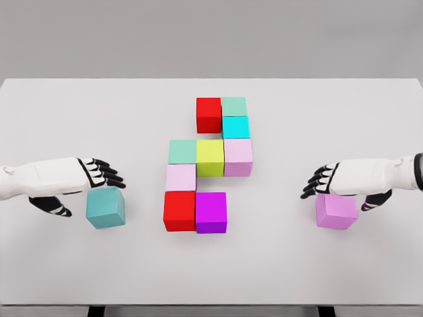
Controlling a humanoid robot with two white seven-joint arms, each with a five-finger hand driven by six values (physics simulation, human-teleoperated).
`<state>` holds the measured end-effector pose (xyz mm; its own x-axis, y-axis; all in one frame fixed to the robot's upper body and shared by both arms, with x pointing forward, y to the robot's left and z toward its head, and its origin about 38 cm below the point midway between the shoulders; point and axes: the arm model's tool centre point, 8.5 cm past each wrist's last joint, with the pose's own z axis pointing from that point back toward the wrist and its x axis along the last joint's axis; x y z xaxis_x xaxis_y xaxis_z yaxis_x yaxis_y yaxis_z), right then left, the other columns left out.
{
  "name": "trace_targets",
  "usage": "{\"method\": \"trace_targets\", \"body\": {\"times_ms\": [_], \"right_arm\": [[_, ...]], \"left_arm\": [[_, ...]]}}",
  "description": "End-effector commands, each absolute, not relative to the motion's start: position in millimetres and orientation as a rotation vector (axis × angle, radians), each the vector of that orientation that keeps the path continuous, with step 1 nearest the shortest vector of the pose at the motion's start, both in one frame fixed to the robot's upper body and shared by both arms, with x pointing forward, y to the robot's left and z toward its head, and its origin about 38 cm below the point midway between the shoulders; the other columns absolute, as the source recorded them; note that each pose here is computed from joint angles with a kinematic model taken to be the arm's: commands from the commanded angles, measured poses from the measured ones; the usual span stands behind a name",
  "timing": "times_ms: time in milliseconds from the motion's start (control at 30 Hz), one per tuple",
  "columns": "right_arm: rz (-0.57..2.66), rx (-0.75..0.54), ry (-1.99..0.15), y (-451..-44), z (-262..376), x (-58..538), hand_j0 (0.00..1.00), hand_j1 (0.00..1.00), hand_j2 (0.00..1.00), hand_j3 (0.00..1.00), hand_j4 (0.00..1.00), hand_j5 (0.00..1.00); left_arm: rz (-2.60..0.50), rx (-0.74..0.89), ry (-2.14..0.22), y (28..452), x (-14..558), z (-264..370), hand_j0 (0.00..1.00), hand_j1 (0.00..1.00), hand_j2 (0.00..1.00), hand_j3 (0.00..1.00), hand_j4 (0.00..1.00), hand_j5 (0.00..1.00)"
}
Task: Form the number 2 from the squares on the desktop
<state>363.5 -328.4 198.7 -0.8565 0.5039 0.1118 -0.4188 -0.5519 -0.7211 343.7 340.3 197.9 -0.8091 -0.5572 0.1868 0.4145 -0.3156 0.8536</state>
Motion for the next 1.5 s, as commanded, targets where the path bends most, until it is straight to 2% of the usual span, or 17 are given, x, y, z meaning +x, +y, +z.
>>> {"method": "trace_targets", "body": {"times_ms": [0,333,700,1100,1267,1300,1433,1467], "right_arm": [[2.401,-0.161,-1.054,-325.7,196.6,364.3,1.0,1.0,1.0,1.0,1.0,1.0],[2.436,-0.143,-0.996,-326.8,182.8,358.5,0.99,0.99,0.99,0.99,0.99,0.99],[2.444,-0.149,-0.988,-326.7,181.2,358.7,0.72,0.72,0.72,0.72,0.72,0.72],[2.412,-0.159,-1.121,-308.9,188.2,366.5,0.7,0.7,0.7,0.7,0.7,0.7],[2.39,-0.116,-1.187,-294.2,187.2,368.0,0.7,0.7,0.7,0.7,0.7,0.7],[2.387,-0.11,-1.199,-290.9,186.9,368.8,0.7,0.7,0.7,0.7,0.7,0.7],[2.393,-0.076,-1.242,-273.6,183.3,369.7,0.7,0.7,0.7,0.7,0.7,0.7],[2.394,-0.068,-1.253,-269.3,182.7,370.0,0.7,0.7,0.7,0.7,0.7,0.7]], "left_arm": [[-2.144,0.183,-1.342,337.6,342.8,199.2,1.0,1.0,1.0,1.0,1.0,1.0],[-2.138,0.142,-1.372,325.4,339.9,191.0,1.0,1.0,1.0,1.0,1.0,1.0],[-2.156,0.146,-1.351,323.7,340.6,181.1,1.0,1.0,1.0,1.0,1.0,1.0],[-2.164,0.142,-1.313,323.5,343.0,163.7,1.0,1.0,1.0,1.0,1.0,1.0],[-2.162,0.138,-1.312,323.2,342.9,162.0,1.0,1.0,1.0,1.0,1.0,1.0],[-2.166,0.129,-1.305,322.3,341.5,159.3,0.99,0.99,0.99,0.99,0.99,0.99],[-2.167,0.131,-1.302,323.4,341.4,159.6,0.57,0.57,0.57,0.57,0.57,0.57],[-2.167,0.131,-1.302,323.4,341.4,159.6,0.52,0.52,0.52,0.52,0.52,0.52]]}}
